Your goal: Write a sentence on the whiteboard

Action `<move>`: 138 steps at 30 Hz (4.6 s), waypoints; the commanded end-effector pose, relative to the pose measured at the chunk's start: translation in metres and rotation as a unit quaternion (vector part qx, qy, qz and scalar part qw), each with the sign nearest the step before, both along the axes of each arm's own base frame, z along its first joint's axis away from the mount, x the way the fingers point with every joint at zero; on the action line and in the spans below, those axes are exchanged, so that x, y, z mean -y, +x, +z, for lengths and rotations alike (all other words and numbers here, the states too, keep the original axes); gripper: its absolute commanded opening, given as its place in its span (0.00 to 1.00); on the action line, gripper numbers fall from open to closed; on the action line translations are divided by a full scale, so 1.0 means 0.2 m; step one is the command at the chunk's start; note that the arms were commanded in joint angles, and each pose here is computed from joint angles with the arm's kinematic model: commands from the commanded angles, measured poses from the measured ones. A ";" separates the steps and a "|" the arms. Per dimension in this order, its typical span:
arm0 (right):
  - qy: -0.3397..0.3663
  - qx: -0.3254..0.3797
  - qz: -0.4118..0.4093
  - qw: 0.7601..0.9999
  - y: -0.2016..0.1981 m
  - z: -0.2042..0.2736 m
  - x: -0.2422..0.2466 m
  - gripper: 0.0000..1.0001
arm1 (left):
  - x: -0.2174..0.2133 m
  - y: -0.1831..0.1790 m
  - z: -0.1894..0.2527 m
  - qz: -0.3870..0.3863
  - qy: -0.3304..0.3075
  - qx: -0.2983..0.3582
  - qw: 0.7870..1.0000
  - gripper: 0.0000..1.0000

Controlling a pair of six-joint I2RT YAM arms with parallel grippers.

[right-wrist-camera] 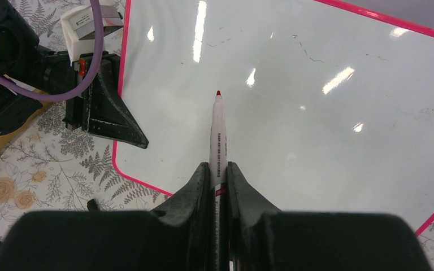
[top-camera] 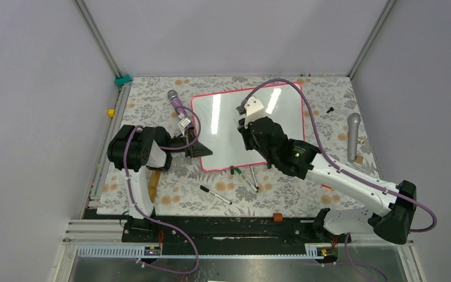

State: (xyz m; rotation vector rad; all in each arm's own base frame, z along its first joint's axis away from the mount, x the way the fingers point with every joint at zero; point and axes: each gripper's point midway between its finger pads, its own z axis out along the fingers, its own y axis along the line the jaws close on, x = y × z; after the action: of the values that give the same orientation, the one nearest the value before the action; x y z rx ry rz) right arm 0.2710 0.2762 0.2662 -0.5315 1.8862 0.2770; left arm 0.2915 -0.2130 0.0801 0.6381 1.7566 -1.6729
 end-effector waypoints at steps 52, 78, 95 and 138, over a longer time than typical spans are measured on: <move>0.029 -0.013 -0.010 0.999 0.11 0.16 -0.20 0.00 | 0.00 0.00 0.02 0.001 -0.002 0.015 1.000 0.00; 0.005 0.026 0.000 1.000 0.27 0.27 -0.23 0.00 | 0.00 0.00 0.02 0.000 -0.001 0.022 1.000 0.00; -0.050 0.013 0.037 0.998 0.33 0.18 -0.25 0.00 | 0.00 0.00 0.02 0.001 -0.001 0.022 1.000 0.00; -0.027 -0.019 0.062 0.998 0.46 0.10 -0.54 0.00 | 0.00 0.00 0.02 0.003 -0.001 0.022 1.000 0.00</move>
State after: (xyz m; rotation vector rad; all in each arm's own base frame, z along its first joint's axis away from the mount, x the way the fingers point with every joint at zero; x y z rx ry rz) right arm 0.3572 0.3771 0.2707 -0.7103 1.9295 0.2982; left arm 0.2913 -0.2130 0.0803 0.6343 1.7598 -1.6768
